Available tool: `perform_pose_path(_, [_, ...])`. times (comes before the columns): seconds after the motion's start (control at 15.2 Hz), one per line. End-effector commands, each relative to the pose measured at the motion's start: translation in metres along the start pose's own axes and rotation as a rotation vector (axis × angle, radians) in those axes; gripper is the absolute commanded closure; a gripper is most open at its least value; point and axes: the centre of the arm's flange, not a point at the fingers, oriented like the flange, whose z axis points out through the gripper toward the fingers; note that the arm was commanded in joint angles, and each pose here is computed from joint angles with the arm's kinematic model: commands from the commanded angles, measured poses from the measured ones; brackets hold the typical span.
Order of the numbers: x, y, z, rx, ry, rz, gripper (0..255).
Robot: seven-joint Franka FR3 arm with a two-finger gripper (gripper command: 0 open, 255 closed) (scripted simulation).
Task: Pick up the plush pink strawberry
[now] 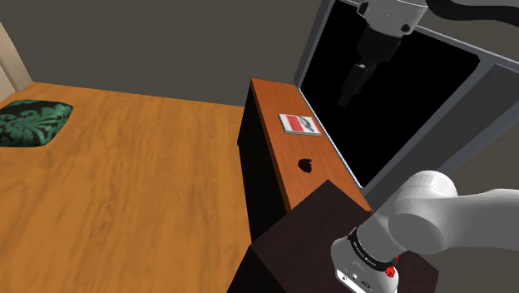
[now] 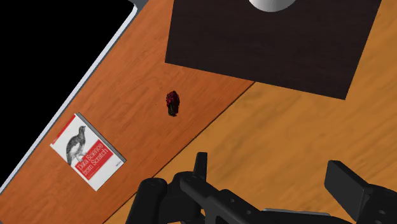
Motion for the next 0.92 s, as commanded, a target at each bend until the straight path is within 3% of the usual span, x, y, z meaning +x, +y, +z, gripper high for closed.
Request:
perform_pose_path(0.0, [0.000, 0.000, 0.000, 0.000, 0.000, 0.000, 0])
perform_pose_path(0.86, [0.013, 0.089, 0.154, 0.084, -0.006, 0.044, 0])
